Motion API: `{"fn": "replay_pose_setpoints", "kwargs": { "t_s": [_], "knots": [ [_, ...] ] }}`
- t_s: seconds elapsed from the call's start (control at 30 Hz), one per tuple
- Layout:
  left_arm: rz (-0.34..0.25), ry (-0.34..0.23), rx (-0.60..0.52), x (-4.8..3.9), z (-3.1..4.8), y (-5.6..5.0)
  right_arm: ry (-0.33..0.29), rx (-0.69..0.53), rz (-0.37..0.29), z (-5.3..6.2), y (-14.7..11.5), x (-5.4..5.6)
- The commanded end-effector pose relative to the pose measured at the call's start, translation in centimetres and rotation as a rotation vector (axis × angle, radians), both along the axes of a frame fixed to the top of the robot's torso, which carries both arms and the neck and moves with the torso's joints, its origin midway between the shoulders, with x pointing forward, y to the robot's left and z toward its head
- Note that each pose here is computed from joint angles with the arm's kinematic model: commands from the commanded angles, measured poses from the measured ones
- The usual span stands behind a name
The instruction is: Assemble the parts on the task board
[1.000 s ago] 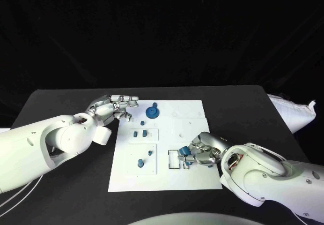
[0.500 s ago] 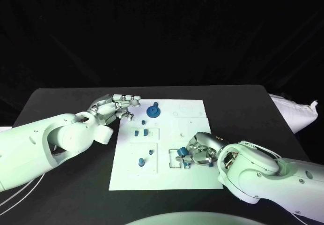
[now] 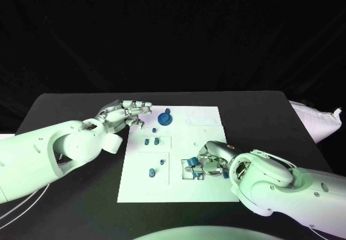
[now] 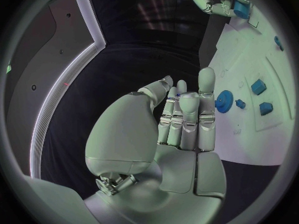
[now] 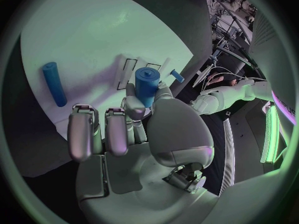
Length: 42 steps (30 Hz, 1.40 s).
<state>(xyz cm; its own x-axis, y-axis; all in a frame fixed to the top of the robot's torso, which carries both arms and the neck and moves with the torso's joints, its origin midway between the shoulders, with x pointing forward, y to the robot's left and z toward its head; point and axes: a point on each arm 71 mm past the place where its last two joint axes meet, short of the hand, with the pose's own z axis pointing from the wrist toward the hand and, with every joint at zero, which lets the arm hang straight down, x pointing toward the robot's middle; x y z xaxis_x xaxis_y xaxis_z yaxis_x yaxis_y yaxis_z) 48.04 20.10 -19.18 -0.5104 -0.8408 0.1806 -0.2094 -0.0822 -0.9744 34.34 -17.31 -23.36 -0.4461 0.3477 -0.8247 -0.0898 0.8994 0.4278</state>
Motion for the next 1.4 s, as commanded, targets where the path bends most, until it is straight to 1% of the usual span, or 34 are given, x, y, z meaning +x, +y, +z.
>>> {"fn": "replay_pose_setpoints", "kwargs": {
  "t_s": [0.03, 0.53, 1.07, 1.27, 1.4],
  "knots": [
    [-0.025, -0.005, -0.007, -0.13, 0.1, -0.34, -0.004, -0.034, 0.015, -0.09, 0.17, -0.01],
    [-0.03, -0.003, -0.004, -0.13, 0.07, -0.4, 0.013, -0.055, 0.04, -0.19, 0.52, -0.09],
    [-0.031, -0.003, -0.002, -0.13, 0.06, -0.41, -0.012, -0.042, 0.031, 0.0, 0.54, 0.03],
    [-0.031, -0.004, -0.002, -0.14, 0.06, -0.39, -0.013, -0.04, 0.037, 0.13, 0.68, -0.13],
    [-0.031, -0.004, 0.0, -0.15, 0.07, -0.35, -0.016, -0.033, 0.045, 0.41, 0.8, -0.44]
  ]
}}
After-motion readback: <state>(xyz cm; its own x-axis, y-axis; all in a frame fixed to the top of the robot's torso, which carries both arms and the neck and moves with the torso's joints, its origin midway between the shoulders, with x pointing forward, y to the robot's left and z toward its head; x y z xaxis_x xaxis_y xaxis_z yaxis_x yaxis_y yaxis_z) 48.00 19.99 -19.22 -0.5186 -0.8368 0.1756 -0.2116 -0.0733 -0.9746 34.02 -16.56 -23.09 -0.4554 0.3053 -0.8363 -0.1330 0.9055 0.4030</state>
